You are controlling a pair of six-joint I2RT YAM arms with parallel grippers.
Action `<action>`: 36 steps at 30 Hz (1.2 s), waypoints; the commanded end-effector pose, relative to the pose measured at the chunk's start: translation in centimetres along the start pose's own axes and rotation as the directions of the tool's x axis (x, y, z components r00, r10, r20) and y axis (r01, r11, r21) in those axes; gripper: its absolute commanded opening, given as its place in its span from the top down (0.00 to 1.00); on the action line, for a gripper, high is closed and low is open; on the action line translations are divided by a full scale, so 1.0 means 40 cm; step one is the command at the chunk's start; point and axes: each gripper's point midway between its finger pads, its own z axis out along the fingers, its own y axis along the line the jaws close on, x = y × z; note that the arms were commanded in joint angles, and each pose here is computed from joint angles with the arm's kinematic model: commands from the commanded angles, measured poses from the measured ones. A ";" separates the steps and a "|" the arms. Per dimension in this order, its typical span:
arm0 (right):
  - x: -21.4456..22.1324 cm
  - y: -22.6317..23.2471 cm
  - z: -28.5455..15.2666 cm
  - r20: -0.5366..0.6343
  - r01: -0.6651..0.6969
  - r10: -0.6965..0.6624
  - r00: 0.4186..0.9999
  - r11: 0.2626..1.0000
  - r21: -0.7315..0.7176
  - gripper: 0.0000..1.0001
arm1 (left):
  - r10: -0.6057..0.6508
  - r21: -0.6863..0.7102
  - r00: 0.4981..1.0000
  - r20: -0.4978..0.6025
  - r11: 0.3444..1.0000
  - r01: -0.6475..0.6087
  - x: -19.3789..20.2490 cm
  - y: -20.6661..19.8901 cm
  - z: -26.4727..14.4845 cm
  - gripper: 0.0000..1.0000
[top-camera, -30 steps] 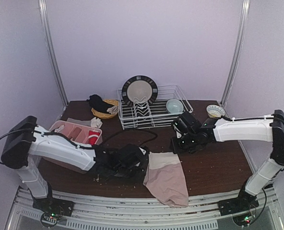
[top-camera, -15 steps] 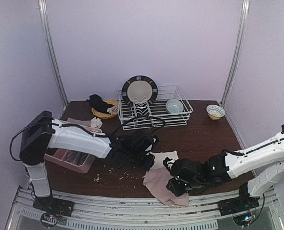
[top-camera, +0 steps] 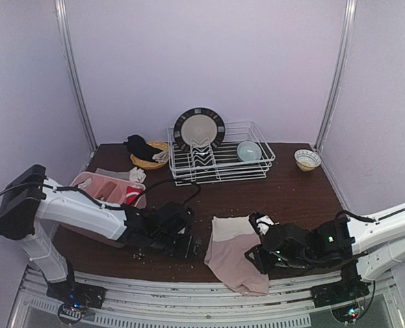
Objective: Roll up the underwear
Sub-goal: Pick up the underwear from the center of the board.
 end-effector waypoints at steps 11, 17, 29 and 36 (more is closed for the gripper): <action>-0.058 -0.041 -0.045 0.104 -0.009 0.002 0.995 0.998 0.066 0.68 | -0.054 -0.307 0.994 -0.094 0.951 0.023 0.041 -0.047 0.050 0.03; -0.079 -0.057 -0.078 0.146 -0.010 -0.001 0.989 0.997 0.071 0.68 | -0.018 -0.365 0.990 -0.138 0.931 -0.034 0.067 -0.064 0.097 0.35; -0.115 -0.088 -0.138 0.215 -0.007 -0.008 0.977 0.997 0.072 0.68 | -0.020 -0.371 0.975 -0.221 0.927 -0.065 0.147 -0.082 0.154 0.82; -0.107 -0.101 -0.146 0.227 -0.023 0.009 0.974 0.998 0.061 0.68 | 0.018 -0.360 0.982 -0.189 0.929 -0.086 0.121 -0.088 0.130 1.00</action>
